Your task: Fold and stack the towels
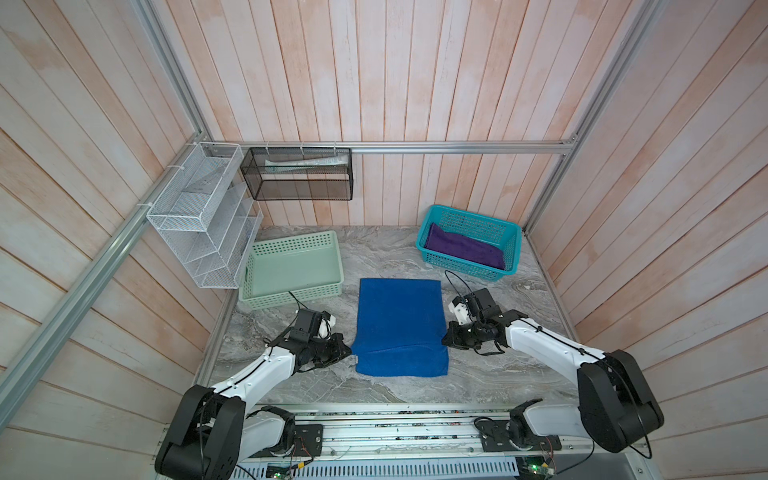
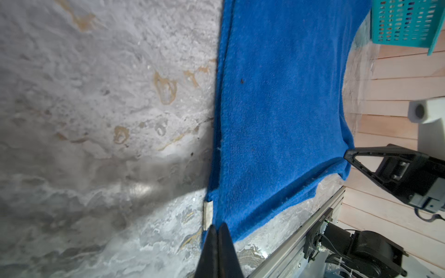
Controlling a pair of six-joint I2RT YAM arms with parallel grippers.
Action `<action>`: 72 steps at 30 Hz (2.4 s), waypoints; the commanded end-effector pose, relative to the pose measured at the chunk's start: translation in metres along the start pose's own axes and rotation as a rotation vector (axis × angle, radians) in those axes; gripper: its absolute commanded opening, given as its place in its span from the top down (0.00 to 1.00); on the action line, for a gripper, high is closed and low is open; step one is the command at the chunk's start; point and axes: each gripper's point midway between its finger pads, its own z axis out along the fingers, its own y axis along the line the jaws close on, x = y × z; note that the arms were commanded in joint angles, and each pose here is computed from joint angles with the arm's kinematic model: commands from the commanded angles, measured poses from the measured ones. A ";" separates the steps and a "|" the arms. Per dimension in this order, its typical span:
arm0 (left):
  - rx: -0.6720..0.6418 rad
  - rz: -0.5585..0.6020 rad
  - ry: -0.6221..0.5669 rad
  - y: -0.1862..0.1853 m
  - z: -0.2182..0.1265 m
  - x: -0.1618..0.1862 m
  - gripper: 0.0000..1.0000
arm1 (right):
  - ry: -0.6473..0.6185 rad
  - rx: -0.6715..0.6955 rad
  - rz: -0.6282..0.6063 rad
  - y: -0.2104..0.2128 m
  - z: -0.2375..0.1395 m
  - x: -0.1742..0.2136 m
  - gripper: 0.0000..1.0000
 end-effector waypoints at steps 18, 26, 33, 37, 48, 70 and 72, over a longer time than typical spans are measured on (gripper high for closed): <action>-0.089 0.004 -0.069 -0.005 -0.024 0.000 0.63 | -0.078 0.177 -0.118 0.018 -0.034 -0.012 0.62; -0.057 0.015 -0.017 -0.012 -0.006 0.000 0.56 | 0.039 0.181 -0.065 0.024 0.003 0.031 0.57; -0.021 0.011 0.004 -0.014 0.006 0.004 0.53 | 0.069 0.132 -0.009 0.023 0.018 0.044 0.54; -0.013 0.005 0.020 -0.012 0.013 0.006 0.52 | 0.105 0.142 -0.005 0.018 0.028 0.050 0.53; 0.012 0.012 0.022 -0.017 0.018 0.003 0.85 | 0.095 0.148 -0.025 0.025 0.028 0.039 0.93; 0.009 0.016 0.043 -0.044 -0.012 0.032 1.00 | 0.043 0.114 -0.018 0.035 -0.024 0.050 1.00; -0.001 0.003 0.058 -0.038 -0.009 0.038 1.00 | 0.072 0.112 -0.010 0.030 -0.018 0.059 1.00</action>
